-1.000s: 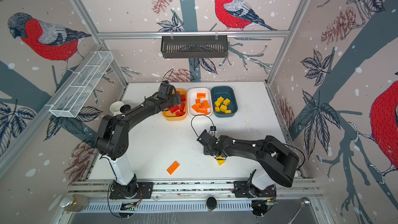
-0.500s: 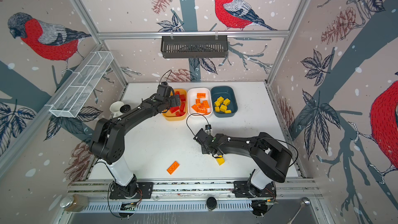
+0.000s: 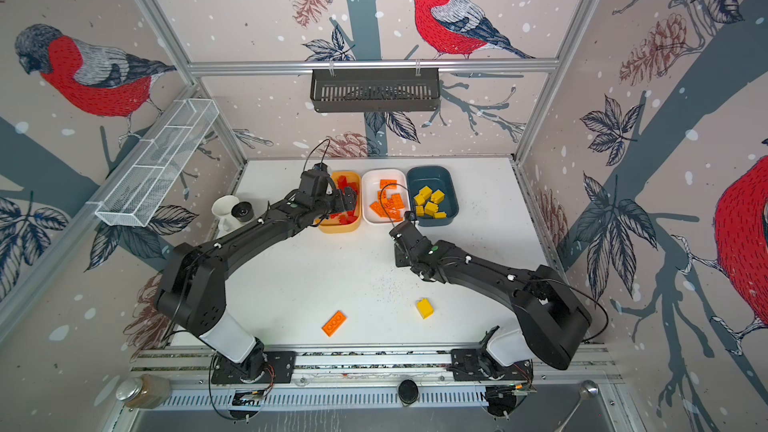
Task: Sort the legos into containers by color
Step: 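Carry the yellow brick with the right gripper and release it into the teal tub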
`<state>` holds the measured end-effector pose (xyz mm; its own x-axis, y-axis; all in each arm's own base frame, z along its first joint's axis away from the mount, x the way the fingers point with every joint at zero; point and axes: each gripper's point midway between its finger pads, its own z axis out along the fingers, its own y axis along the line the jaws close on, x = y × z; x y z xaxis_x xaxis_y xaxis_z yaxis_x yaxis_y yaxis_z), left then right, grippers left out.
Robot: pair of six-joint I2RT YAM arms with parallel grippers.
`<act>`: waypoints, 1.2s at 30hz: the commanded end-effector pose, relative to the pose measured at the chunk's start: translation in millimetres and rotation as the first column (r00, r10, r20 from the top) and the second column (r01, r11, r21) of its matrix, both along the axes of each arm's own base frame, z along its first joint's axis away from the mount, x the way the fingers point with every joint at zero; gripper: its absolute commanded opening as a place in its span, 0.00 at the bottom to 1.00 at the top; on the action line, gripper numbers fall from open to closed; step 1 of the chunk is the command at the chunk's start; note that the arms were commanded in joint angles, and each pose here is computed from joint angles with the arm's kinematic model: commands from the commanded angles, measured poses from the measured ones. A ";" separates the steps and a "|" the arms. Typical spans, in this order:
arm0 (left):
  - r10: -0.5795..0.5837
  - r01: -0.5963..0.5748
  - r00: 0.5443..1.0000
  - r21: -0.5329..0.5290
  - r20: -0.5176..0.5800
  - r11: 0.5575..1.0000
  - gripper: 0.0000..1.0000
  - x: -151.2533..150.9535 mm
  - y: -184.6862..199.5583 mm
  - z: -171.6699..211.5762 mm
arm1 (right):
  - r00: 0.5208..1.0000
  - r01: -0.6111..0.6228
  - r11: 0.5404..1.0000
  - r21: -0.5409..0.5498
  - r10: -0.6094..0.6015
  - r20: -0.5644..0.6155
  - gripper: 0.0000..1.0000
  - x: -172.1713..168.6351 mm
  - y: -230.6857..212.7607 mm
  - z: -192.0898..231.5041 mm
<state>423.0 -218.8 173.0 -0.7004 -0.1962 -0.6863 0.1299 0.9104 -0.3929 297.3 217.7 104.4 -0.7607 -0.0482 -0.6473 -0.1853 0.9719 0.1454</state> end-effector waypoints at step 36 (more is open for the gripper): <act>-0.460 0.466 0.885 -0.106 0.076 0.878 0.97 -106.1 -74.8 12.3 | 0.959 0.261 0.958 -0.117 -0.244 0.143 0.68 271.1 -88.5 33.4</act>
<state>315.5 -295.1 182.8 -0.7125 0.0641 -0.6988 0.5406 0.6850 -0.4884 577.4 136.5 131.1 -0.6645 0.0601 -0.7449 0.0443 0.9982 0.0411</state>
